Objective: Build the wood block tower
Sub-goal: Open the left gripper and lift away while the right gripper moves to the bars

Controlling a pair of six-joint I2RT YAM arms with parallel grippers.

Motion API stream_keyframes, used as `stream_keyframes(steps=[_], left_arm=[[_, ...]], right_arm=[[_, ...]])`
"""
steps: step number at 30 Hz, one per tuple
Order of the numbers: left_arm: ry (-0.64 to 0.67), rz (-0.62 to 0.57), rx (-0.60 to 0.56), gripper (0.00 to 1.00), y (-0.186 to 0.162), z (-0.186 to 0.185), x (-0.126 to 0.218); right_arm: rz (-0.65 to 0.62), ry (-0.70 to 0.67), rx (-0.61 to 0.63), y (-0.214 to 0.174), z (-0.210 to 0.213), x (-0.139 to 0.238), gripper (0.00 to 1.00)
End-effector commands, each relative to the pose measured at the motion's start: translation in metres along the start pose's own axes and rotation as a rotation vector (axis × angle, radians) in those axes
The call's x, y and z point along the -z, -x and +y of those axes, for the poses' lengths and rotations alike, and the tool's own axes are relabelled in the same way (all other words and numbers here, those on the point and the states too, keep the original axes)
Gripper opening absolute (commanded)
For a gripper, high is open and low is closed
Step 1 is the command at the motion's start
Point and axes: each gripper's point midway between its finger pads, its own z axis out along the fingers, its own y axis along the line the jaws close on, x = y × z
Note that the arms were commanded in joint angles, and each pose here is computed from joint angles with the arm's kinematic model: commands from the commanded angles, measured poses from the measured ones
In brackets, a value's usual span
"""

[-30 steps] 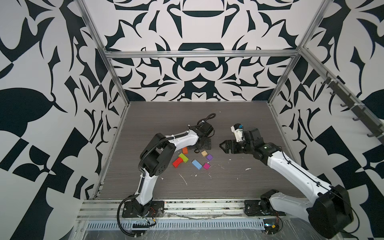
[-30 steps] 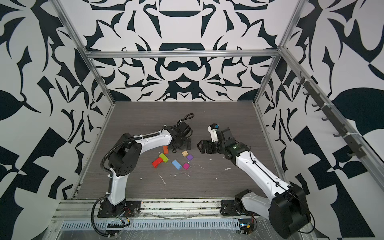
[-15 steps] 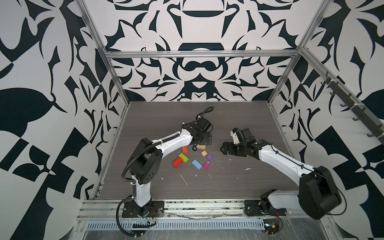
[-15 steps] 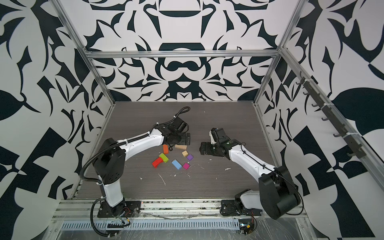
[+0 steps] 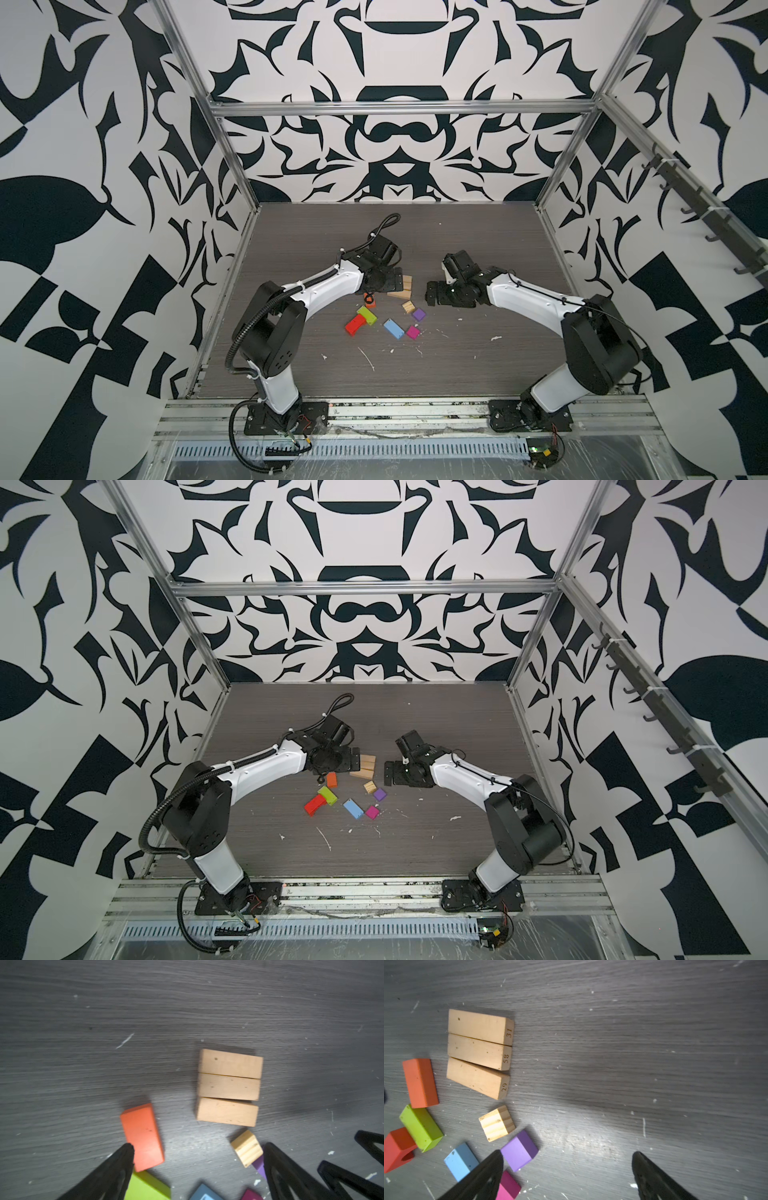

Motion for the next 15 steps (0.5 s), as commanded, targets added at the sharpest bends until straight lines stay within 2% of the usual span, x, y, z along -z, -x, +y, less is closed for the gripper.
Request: stream_keyframes(steps=[1,9,15], left_arm=[[-0.038,-0.011,0.061,1.00,0.004,0.008,0.015],[-0.082,0.009,0.155,1.00,-0.002,0.032,0.016],[-0.099,0.009,0.173,0.99,-0.005,0.035,0.016]], right_arm=[[-0.027,-0.063,0.002,0.012,0.003,0.001,0.99],[-0.007,-0.147,0.025,0.015,0.007,-0.019,0.99],[0.008,-0.185,0.037,0.018,0.009,-0.031,1.00]])
